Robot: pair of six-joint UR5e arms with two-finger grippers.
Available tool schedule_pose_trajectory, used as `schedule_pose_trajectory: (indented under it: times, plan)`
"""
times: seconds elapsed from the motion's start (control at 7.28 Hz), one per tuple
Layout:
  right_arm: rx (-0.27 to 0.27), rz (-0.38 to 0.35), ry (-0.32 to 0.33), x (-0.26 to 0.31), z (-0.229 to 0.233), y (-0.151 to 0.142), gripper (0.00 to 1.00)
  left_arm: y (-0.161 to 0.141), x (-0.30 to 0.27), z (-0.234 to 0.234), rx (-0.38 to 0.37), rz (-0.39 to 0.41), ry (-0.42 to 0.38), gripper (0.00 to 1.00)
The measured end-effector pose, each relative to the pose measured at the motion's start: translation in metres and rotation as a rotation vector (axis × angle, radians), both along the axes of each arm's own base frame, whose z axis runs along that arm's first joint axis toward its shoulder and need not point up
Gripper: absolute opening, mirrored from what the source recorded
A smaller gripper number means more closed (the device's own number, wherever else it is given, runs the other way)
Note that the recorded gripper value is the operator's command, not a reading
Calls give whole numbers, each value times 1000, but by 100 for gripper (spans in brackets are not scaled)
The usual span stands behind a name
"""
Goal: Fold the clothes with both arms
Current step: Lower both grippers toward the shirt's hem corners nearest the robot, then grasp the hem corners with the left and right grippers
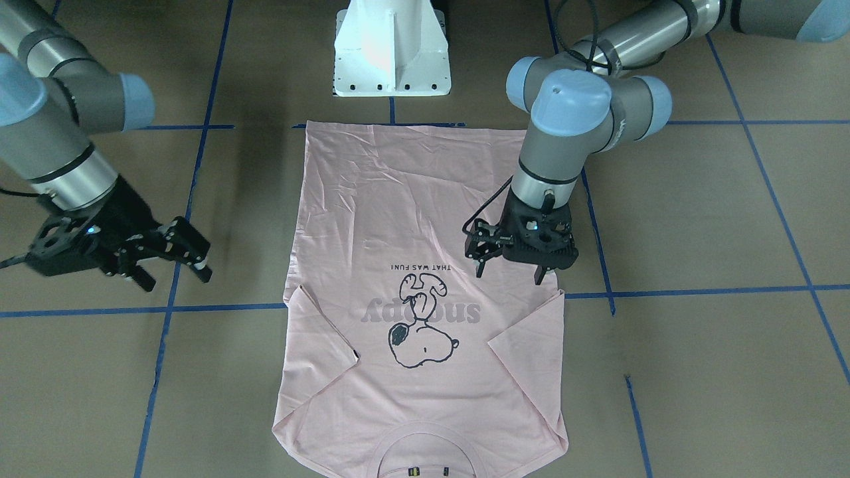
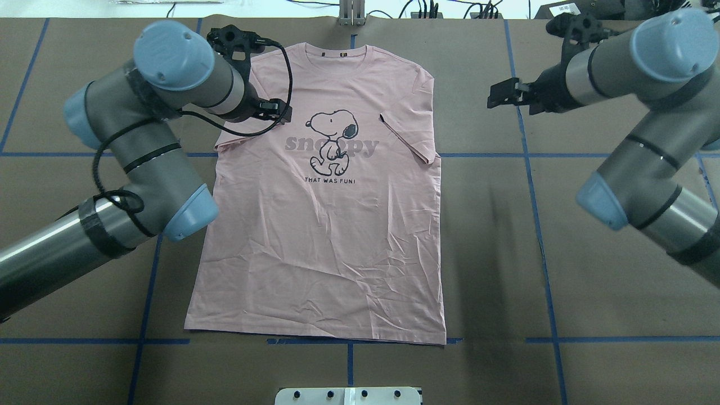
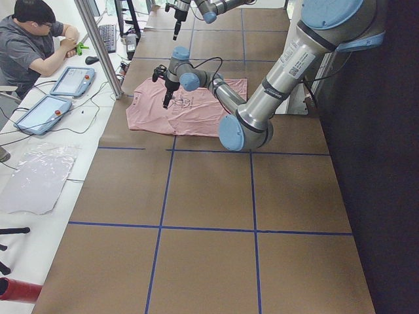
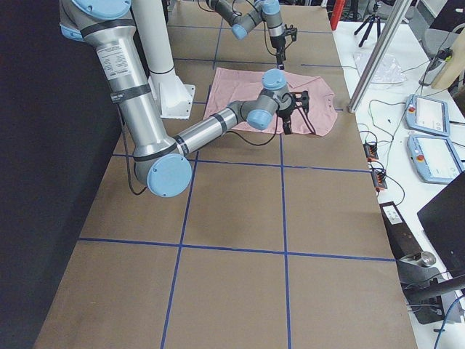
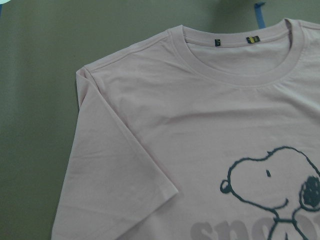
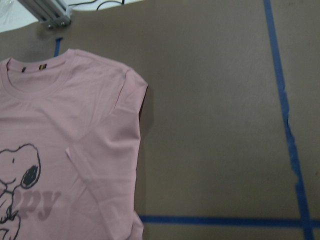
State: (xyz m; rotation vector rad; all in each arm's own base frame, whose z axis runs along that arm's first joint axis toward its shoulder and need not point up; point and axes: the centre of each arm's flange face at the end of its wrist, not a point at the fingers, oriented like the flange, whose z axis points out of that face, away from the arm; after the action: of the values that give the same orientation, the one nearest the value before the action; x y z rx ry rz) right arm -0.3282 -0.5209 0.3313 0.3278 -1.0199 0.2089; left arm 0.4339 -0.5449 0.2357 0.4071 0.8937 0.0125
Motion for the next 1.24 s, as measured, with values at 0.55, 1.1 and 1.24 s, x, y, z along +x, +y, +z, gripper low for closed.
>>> schedule_pose_trajectory:
  times: [0.55,1.1,1.24]
  plan:
    - [-148,117,31,-110,-27,250,90,149,-22,30,-54,64,88,85]
    - [-176,142,1,-140,-22,341,82,272,-7,122,-234,-1,92,48]
    - [-177,141,-2,-140,-23,343,82,286,-5,136,-259,-9,79,48]
